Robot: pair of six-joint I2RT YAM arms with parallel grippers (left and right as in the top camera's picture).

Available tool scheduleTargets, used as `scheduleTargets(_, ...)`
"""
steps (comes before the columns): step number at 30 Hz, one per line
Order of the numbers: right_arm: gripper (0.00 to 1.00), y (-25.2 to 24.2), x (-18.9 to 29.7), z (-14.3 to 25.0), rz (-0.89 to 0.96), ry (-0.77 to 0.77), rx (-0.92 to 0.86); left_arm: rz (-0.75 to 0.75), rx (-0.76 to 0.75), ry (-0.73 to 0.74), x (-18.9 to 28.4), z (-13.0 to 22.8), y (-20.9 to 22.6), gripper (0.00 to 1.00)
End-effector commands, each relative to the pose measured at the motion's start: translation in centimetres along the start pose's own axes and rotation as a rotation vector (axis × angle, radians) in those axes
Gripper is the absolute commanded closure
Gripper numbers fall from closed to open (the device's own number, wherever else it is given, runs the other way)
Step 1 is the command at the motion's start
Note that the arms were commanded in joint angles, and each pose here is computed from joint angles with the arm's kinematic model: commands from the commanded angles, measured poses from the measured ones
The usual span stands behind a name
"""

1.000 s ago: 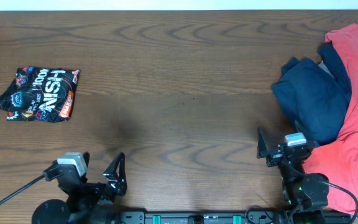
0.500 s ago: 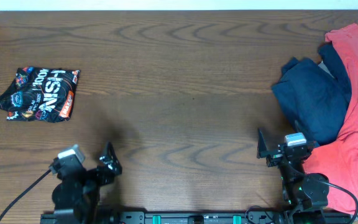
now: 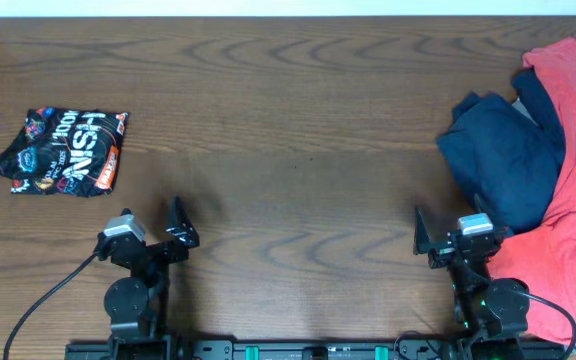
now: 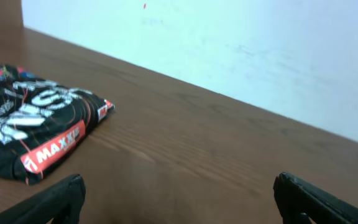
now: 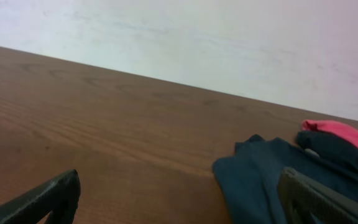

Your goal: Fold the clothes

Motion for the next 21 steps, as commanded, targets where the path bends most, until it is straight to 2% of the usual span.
scheduleTargets(1, 0.01, -0.08, 0.02, 0.07, 0.004, 0.002, 0.014, -0.012, -0.14, 0.045, -0.15, 1.61, 0.53, 0.02)
scheduleTargets(21, 0.01, -0.07, 0.02, 0.06, 0.004, 0.001, 0.013, 0.018, -0.143, 0.058, -0.14, 1.92, -0.06, 0.02)
Point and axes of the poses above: each gripper's point midway between its finger pads, its own x axis back along the fingers, its own y axis along the line the jaws close on, z = x × y, the point moved 2 cm from there along x, back along the fingers, and after that the axes turned 11 degrees about x, right-handed, at the moved point
